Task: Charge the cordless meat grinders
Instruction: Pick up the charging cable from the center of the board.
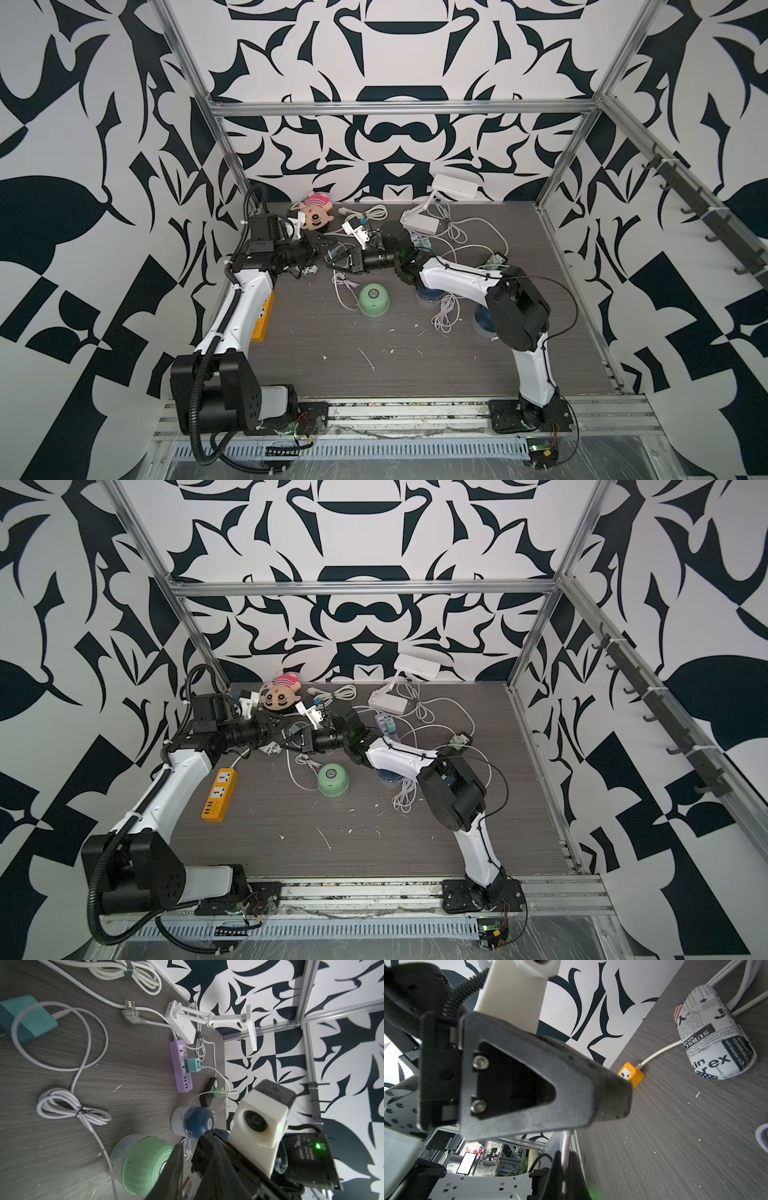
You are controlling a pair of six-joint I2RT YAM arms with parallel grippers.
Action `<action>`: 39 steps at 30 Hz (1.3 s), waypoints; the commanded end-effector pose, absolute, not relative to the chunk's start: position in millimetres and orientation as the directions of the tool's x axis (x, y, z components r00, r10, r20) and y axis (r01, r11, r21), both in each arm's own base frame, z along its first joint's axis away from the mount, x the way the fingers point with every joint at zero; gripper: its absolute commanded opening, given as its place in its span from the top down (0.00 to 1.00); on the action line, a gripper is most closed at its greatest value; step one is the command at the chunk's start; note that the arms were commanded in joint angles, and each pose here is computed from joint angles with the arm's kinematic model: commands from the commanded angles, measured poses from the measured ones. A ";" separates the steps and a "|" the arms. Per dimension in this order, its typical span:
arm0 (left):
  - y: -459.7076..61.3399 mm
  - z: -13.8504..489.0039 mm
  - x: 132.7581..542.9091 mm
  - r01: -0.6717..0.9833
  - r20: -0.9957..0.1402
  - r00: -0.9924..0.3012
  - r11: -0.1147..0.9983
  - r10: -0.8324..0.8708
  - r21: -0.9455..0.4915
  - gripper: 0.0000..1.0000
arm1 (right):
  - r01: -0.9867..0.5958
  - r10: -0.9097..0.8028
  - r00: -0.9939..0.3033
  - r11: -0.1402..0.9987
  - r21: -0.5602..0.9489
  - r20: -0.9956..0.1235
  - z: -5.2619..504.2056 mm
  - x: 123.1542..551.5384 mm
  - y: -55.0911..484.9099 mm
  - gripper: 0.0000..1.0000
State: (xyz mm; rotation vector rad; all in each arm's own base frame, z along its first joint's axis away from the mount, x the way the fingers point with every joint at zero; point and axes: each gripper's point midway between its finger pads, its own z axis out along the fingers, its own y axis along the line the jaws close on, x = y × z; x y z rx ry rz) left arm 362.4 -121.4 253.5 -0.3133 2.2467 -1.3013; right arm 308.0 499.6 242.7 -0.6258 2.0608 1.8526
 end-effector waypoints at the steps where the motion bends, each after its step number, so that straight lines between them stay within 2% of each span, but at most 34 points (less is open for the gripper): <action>1: -122.9 259.4 358.7 0.088 -0.338 -0.837 0.503 -0.431 -0.860 0.83 | -0.563 -0.095 -0.824 0.012 0.827 -0.559 278.6 300.3 496.4 1.00; 5: -123.0 257.4 358.7 0.077 -0.326 -0.843 0.504 -0.428 -0.860 1.00 | -0.573 -0.106 -0.817 0.049 0.818 -0.567 277.7 301.6 494.5 1.00; 6: -123.0 257.0 358.1 0.078 -0.327 -0.845 0.508 -0.424 -0.858 1.00 | -0.579 -0.109 -0.814 0.068 0.813 -0.571 276.7 302.6 493.7 1.00; 7: -122.6 256.0 357.3 0.076 -0.326 -0.846 0.510 -0.422 -0.857 1.00 | -0.586 -0.111 -0.809 0.094 0.805 -0.577 275.2 304.0 492.5 0.93; 9: -121.8 255.5 355.4 0.074 -0.330 -0.844 0.518 -0.423 -0.852 1.00 | -0.605 -0.117 -0.796 0.175 0.777 -0.594 270.6 308.4 486.1 0.78; 10: -121.0 255.1 353.7 0.070 -0.331 -0.843 0.525 -0.423 -0.848 1.00 | -0.616 -0.122 -0.787 0.229 0.754 -0.605 267.7 310.9 481.0 0.62; 11: -119.6 255.5 352.3 0.068 -0.338 -0.840 0.536 -0.424 -0.841 1.00 | -0.624 -0.127 -0.776 0.297 0.723 -0.617 264.7 315.5 474.0 0.42; 14: -115.7 253.4 348.0 0.056 -0.351 -0.833 0.568 -0.427 -0.821 1.00 | -0.625 -0.165 -0.753 0.482 0.614 -0.637 256.4 325.8 449.8 0.00; 19: -113.2 260.2 338.8 0.065 -0.383 -0.818 0.593 -0.429 -0.803 1.00 | -0.517 -0.151 -0.736 0.755 0.403 -0.660 252.9 346.9 396.5 0.00; 20: -112.9 259.0 337.5 0.061 -0.384 -0.817 0.599 -0.429 -0.799 1.00 | -0.506 -0.129 -0.716 0.773 0.383 -0.686 260.2 348.3 388.3 0.00; 22: -113.1 258.9 335.8 0.058 -0.390 -0.815 0.611 -0.427 -0.790 1.00 | -0.584 -0.156 -0.662 0.721 0.374 -0.733 275.0 335.5 382.0 0.00; 24: -114.2 258.4 334.4 0.052 -0.398 -0.814 0.629 -0.423 -0.775 1.00 | -0.604 -0.111 -0.617 0.702 0.378 -0.779 281.5 330.0 368.0 0.00; 28: -123.9 261.0 331.2 0.061 -0.423 -0.815 0.667 -0.396 -0.743 1.00 | -0.582 0.012 -0.565 0.703 0.409 -0.825 298.1 328.0 343.9 0.00; 31: -131.5 263.1 328.5 0.065 -0.445 -0.812 0.699 -0.378 -0.712 1.00 | -0.585 0.028 -0.559 0.695 0.418 -0.829 308.9 324.9 340.4 0.00; 32: -133.8 264.2 328.1 0.063 -0.451 -0.809 0.707 -0.377 -0.705 1.00 | -0.591 0.011 -0.573 0.687 0.423 -0.819 310.5 323.0 344.3 0.02; 34: -135.9 266.7 327.0 0.055 -0.460 -0.802 0.718 -0.382 -0.694 1.00 | -0.597 -0.039 -0.613 0.677 0.431 -0.789 308.2 321.1 354.6 0.12; 36: -135.7 268.7 326.2 0.036 -0.462 -0.792 0.725 -0.399 -0.688 1.00 | -0.639 -0.108 -0.633 0.632 0.439 -0.766 304.0 314.5 375.5 0.35; 39: -131.5 269.9 324.5 0.001 -0.457 -0.779 0.729 -0.428 -0.685 1.00 | -0.714 -0.182 -0.607 0.553 0.430 -0.774 302.6 295.3 412.2 0.45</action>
